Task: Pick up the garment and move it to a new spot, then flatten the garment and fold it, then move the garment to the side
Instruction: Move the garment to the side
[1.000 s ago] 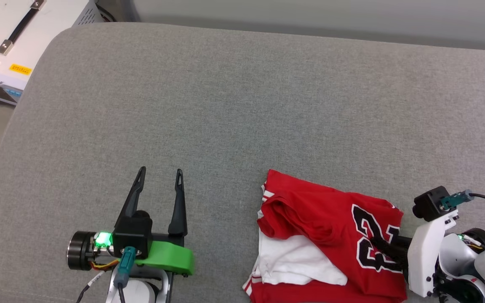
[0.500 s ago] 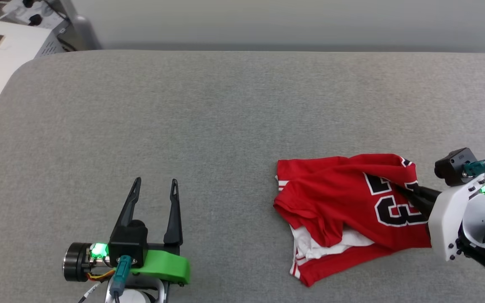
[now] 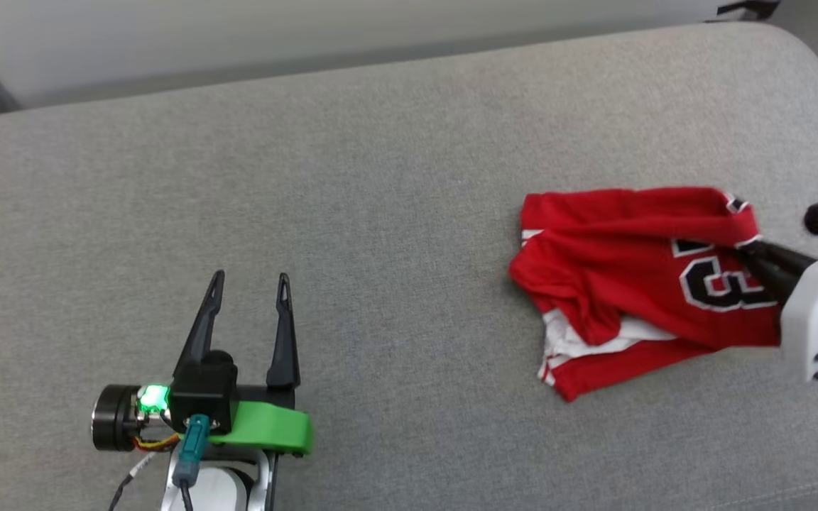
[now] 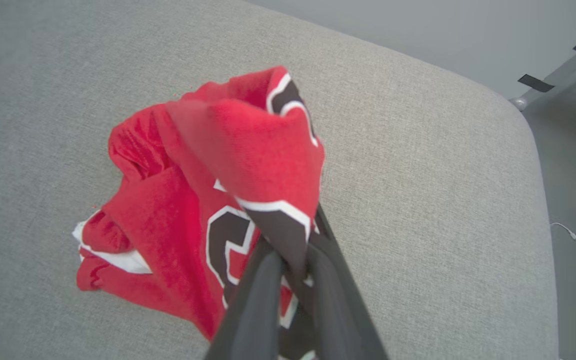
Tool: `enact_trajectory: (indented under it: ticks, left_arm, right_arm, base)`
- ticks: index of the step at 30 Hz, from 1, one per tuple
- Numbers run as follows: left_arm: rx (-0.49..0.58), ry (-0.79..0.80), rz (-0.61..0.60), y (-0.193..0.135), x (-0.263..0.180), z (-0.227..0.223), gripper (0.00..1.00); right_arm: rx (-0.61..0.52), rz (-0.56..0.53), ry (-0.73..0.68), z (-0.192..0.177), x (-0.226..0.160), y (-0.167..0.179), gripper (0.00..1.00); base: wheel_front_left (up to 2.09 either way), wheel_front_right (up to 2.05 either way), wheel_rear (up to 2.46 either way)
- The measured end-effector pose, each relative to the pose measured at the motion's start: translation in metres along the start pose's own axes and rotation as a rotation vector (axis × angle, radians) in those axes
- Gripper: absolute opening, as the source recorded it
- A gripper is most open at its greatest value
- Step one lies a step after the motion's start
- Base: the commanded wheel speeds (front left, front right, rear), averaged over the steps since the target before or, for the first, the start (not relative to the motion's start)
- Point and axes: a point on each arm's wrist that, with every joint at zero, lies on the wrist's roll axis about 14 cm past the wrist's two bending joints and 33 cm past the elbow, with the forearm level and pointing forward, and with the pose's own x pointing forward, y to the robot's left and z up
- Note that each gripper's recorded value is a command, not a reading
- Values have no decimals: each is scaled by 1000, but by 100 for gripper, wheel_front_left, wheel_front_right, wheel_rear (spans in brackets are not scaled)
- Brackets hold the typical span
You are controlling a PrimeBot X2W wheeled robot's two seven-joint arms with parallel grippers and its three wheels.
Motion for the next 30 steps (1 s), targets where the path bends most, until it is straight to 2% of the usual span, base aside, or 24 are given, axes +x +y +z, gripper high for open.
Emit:
enact_trajectory:
  ticks: [9, 18, 23, 28, 29, 30]
  left_arm:
    - [-2, 21, -18, 2, 26, -23, 100]
    - [-6, 61, 3, 13, 41, -52, 100]
    - [-2, 88, 27, 22, 43, -67, 100]
    - [14, 111, 57, 33, 39, -74, 100]
    - [18, 110, 62, 34, 38, -73, 100]
    - [20, 107, 64, 35, 37, -71, 100]
  right_arm:
    - [50, -255, 110, -15, 5, -105, 0]
    - [90, -481, 252, -42, 17, -191, 0]
    - [105, -544, 290, -54, 37, -212, 0]
    - [129, -529, 307, -67, 62, -204, 0]
    - [143, -528, 309, -70, 63, -202, 43]
    - [146, -531, 303, -70, 63, -202, 100]
  base:
    - [0, 0, 0]
    - [0, 0, 0]
    - [0, 0, 0]
    - [0, 0, 0]
    - [0, 0, 0]
    - [0, 0, 0]
